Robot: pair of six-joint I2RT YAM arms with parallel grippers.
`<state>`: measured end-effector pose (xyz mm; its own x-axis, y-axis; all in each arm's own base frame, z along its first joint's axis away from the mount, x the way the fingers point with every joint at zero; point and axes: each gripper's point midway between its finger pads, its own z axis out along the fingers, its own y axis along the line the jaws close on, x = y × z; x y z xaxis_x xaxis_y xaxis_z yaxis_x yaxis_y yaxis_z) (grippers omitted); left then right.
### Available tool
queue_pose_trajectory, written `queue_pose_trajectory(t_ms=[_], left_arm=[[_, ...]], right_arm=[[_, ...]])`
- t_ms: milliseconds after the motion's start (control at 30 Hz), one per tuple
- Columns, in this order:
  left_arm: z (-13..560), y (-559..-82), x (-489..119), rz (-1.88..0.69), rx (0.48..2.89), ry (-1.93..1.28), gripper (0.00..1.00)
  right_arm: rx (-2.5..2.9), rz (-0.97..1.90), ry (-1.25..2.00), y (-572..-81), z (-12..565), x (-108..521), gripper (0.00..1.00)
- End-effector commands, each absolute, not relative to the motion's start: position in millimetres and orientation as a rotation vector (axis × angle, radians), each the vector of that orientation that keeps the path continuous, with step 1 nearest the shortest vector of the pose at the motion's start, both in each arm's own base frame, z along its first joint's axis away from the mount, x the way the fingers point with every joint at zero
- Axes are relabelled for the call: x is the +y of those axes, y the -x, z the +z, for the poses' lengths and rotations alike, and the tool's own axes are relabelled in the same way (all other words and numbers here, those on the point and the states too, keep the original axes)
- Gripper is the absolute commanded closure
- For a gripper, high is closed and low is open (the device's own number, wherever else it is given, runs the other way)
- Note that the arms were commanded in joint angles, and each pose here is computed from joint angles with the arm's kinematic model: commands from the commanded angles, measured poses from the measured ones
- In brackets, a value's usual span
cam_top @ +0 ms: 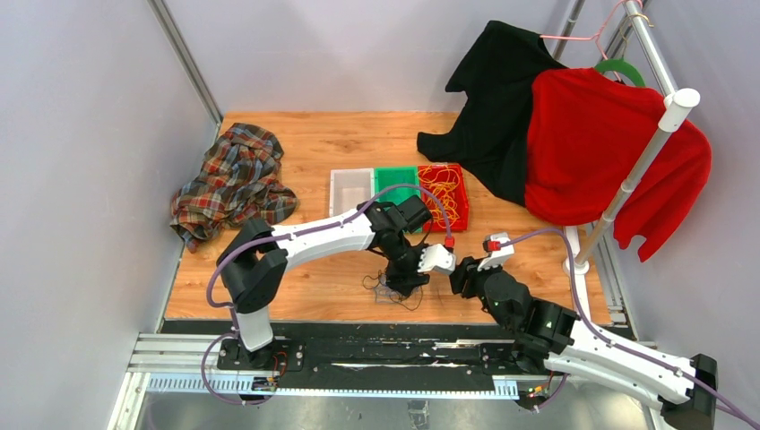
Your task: Untangle the cables
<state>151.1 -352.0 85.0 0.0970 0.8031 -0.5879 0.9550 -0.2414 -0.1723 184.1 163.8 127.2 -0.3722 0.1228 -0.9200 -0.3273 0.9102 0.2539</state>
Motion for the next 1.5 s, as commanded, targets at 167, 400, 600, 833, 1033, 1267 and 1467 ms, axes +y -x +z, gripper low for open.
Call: queue_pose_trajectory(t_ms=[167, 400, 600, 833, 1033, 1267, 1467], left_arm=[[72, -160, -343, -0.720, 1.706, -2.202, 0.74], [113, -174, -335, -0.587, 1.696, -2.138, 0.99], [172, -157, -316, -0.631, 1.692, -2.068, 0.99], [214, -156, -312, -0.621, 1.672, -1.987, 0.99], [280, -164, -315, -0.585, 1.553, -1.868, 0.99], [342, -167, -318, -0.584, 1.443, -1.754, 1.00], [367, -163, -315, -0.600, 1.410, -1.698, 1.00]], right_arm=[[1.897, 0.433, 0.126, -185, 125, 154, 0.57], [1.872, 0.471, 0.150, -185, 133, 163, 0.59], [1.809, 0.504, 0.204, -189, 153, 175, 0.47], [1.757, 0.641, 0.334, -180, 170, 206, 0.35], [1.627, 0.776, 0.447, -174, 207, 241, 0.32], [1.486, 0.897, 0.530, -174, 245, 293, 0.32], [1.516, 0.817, 0.494, -195, 235, 308, 0.34]])
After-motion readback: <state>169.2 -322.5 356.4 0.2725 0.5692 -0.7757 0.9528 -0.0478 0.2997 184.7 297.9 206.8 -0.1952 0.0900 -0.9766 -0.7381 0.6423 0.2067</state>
